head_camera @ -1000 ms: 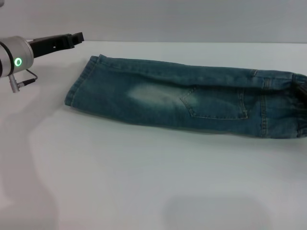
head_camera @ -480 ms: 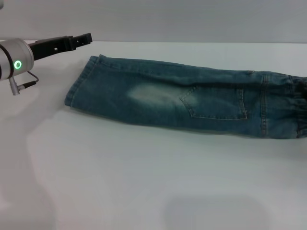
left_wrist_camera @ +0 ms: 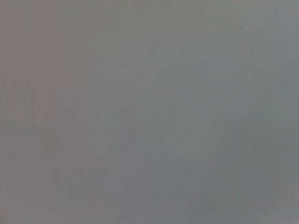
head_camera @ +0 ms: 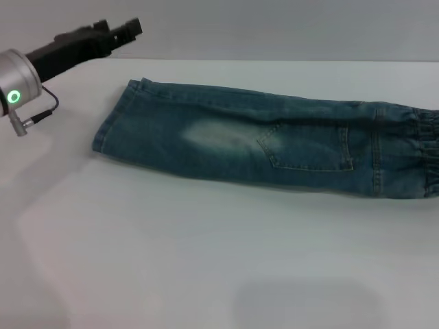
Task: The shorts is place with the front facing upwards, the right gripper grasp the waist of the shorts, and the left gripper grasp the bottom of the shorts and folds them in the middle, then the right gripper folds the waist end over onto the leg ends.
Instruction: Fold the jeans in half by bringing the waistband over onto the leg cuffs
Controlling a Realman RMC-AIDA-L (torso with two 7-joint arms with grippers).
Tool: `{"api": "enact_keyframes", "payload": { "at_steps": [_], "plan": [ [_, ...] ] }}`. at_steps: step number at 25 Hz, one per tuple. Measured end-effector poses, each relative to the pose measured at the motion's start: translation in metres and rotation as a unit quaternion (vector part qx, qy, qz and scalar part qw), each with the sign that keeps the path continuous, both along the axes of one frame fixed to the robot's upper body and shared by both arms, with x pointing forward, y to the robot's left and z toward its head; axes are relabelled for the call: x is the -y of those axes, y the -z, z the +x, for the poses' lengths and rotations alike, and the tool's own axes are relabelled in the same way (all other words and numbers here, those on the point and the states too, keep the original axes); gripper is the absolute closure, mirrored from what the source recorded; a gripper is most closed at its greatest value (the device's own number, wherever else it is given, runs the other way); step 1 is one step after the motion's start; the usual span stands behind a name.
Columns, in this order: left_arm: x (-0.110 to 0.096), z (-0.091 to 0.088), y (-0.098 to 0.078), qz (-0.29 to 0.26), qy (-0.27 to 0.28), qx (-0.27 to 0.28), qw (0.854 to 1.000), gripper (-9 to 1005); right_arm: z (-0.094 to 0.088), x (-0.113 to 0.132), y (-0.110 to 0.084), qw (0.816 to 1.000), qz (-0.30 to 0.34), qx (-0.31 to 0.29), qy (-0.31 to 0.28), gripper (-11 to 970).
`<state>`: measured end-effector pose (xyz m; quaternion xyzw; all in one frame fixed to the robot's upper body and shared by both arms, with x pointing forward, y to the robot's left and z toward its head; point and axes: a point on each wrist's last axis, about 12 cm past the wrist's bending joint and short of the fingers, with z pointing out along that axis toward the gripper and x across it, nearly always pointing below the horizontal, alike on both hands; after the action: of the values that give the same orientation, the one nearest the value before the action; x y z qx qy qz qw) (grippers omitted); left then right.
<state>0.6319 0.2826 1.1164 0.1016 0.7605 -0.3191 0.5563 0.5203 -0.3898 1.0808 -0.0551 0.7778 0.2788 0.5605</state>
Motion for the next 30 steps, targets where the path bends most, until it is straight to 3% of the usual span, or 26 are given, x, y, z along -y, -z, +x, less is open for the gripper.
{"api": "enact_keyframes", "payload": {
  "at_steps": [4,8,13,18,30],
  "plan": [
    [0.001,-0.018,-0.003,-0.035,0.03,0.085,0.995,182,0.009,0.009,-0.036,0.995,-0.02,-0.071,-0.066,374],
    [-0.001,-0.037,-0.002,-0.059,0.031,0.173,0.983,182,0.02,0.017,-0.07,0.978,-0.088,-0.16,-0.099,374],
    [0.0,-0.045,0.003,-0.072,0.021,0.196,0.978,182,0.036,0.022,-0.091,0.944,-0.177,-0.264,-0.087,375],
    [0.003,-0.046,0.007,-0.078,0.022,0.188,0.979,182,0.046,0.015,-0.085,0.917,-0.236,-0.309,-0.091,376],
    [0.008,-0.051,0.015,-0.09,0.024,0.172,0.981,182,0.051,-0.024,-0.055,0.909,-0.25,-0.312,-0.12,375]
  ]
}}
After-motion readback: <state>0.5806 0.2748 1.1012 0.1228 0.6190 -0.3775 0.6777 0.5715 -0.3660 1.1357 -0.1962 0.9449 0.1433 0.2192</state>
